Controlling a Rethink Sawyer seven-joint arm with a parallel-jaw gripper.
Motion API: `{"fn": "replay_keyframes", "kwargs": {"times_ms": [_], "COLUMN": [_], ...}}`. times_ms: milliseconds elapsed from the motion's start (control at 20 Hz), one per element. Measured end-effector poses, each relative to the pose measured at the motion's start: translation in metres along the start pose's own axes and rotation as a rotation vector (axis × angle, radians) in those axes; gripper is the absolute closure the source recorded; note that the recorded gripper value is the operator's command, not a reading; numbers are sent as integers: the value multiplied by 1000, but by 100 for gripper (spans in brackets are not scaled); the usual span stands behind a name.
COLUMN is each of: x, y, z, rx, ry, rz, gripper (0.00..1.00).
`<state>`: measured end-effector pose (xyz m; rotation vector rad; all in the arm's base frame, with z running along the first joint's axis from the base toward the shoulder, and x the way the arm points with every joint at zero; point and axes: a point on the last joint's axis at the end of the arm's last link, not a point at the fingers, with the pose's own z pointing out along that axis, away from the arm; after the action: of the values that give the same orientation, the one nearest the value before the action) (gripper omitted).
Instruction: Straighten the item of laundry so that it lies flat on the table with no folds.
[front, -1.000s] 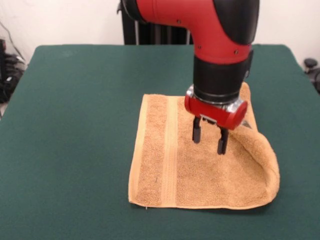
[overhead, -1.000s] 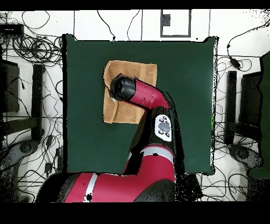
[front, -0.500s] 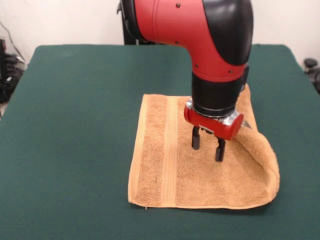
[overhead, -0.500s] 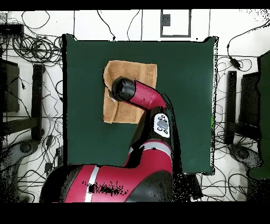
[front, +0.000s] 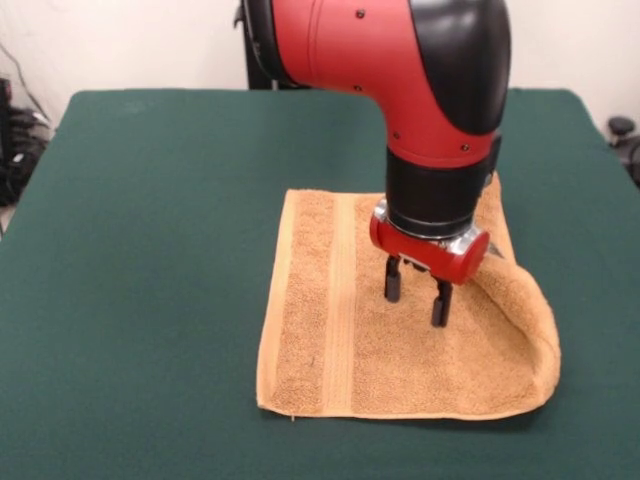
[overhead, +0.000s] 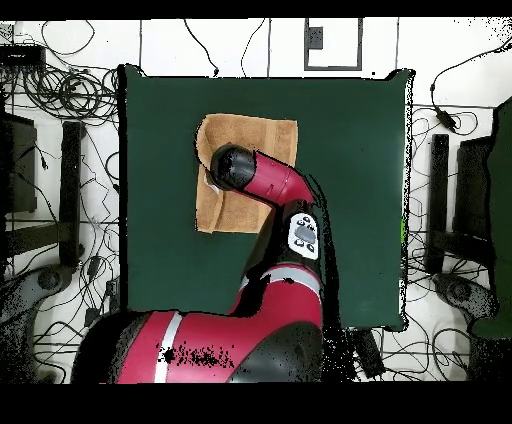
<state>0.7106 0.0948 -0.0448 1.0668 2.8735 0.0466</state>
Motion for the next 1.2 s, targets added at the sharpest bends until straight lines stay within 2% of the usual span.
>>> {"fn": "replay_keyframes", "kwargs": {"times_ms": [550,1200], "x": [4,4], "y": [5,10], "z": [0,-2], "rx": [23,16], "ry": [-17,-15], "rz": [-12,5], "gripper": [0,0]}}
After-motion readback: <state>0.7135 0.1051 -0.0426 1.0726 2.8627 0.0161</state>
